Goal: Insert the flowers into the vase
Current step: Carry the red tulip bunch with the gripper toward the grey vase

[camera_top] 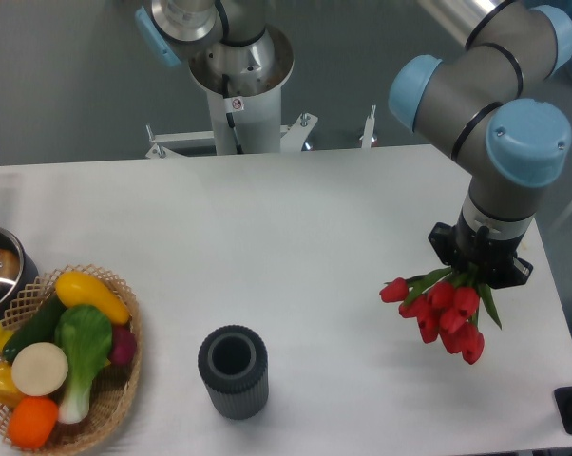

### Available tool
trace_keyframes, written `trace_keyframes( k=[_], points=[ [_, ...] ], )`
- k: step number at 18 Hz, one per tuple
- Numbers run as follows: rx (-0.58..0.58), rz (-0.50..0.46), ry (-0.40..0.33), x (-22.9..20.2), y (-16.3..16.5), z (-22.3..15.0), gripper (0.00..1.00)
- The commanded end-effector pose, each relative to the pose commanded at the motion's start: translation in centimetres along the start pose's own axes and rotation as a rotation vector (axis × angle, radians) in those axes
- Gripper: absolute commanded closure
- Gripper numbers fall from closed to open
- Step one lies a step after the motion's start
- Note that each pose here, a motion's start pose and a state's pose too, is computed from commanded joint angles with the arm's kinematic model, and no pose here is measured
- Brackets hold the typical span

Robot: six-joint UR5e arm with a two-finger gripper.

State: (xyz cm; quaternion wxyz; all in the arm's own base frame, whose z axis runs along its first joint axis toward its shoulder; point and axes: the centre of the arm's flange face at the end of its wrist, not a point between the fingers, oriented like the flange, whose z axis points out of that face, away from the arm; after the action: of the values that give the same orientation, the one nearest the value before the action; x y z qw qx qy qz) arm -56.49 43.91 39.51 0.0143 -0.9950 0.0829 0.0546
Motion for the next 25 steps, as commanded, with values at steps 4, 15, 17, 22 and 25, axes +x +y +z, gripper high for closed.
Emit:
trace_keyframes(
  k=[4,15,17,22,25],
  points=[
    [0.007,0.000,-0.003,0.3,0.1,-0.8,1.00],
    [0.329,0.005,0.027,2.6,-3.0,-5.8,1.00],
    [0.423,0.006,0.045,3.3,-3.5,-7.3,1.00],
    [0.599,-0.005,0.110,4.0,-4.8,-8.2,1.00],
    [0.781,-0.043,0.190,4.1,-5.5,-9.2,1.00]
  ],
)
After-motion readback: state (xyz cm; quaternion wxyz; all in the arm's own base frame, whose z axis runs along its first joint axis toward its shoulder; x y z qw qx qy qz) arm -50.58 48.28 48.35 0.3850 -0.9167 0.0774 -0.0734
